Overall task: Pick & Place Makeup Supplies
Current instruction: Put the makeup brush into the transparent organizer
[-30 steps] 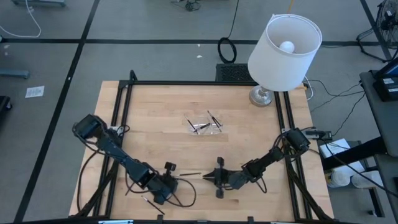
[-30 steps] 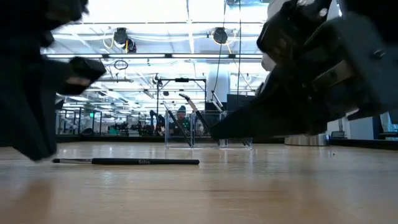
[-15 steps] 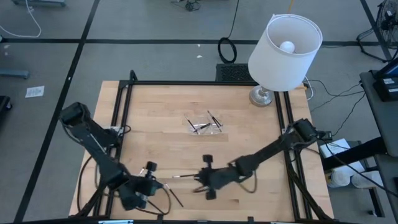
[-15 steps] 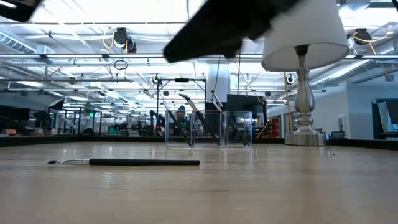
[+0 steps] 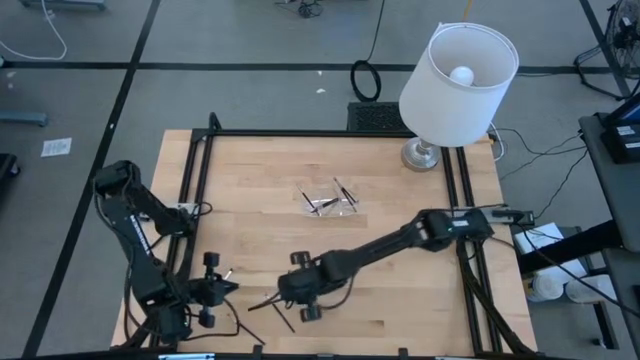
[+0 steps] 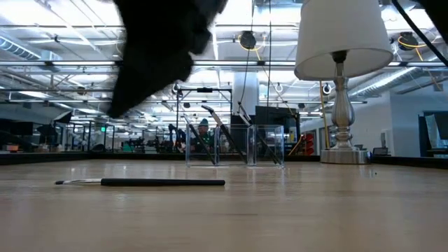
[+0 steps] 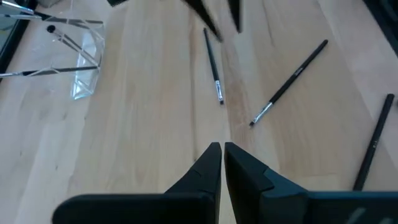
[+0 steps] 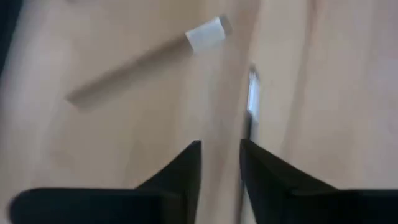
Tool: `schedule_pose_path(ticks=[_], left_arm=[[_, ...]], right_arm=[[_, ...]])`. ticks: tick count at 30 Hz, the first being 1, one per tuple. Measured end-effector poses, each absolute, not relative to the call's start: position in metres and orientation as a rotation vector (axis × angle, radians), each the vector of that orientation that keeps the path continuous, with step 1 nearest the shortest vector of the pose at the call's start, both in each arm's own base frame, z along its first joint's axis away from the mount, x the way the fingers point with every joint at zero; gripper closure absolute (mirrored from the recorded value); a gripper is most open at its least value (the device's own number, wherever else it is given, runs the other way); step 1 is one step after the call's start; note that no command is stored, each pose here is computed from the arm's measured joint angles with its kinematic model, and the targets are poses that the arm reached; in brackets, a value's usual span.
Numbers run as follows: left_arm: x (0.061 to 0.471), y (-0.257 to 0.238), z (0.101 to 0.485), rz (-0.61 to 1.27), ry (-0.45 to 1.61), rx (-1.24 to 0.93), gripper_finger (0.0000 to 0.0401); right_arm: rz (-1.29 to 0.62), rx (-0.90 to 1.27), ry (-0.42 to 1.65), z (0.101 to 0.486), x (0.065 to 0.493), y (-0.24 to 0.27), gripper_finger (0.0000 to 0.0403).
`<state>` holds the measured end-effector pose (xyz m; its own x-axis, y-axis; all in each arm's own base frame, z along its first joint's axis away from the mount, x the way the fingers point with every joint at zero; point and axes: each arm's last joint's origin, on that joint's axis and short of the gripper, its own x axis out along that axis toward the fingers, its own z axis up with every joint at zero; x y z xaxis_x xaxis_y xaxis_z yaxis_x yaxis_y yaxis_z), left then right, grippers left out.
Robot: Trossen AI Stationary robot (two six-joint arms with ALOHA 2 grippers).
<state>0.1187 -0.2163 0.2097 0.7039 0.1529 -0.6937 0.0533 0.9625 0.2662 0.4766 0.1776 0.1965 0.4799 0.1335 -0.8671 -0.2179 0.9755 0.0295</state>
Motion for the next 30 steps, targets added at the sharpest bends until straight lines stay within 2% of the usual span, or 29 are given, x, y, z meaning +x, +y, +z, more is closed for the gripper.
schedule_pose_path(ticks=[6,11,18,30], left_arm=[[0.114,-0.218,0.210,0.048,0.765,0.296,0.0370],[0.115,-0.217,0.210,0.060,0.766,0.303,0.0370],[0.120,-0.213,0.209,0.087,0.772,0.297,0.0370],[0.128,-0.208,0.209,0.116,0.780,0.297,0.0370]], right_arm=[[0.203,-0.130,1.143,0.179,0.486,0.175,0.0226],[0.190,-0.131,1.151,0.175,0.488,0.170,0.0193],[0.183,-0.128,1.168,0.164,0.494,0.159,0.0203],[0.178,-0.091,1.396,0.121,0.487,0.148,0.0240]])
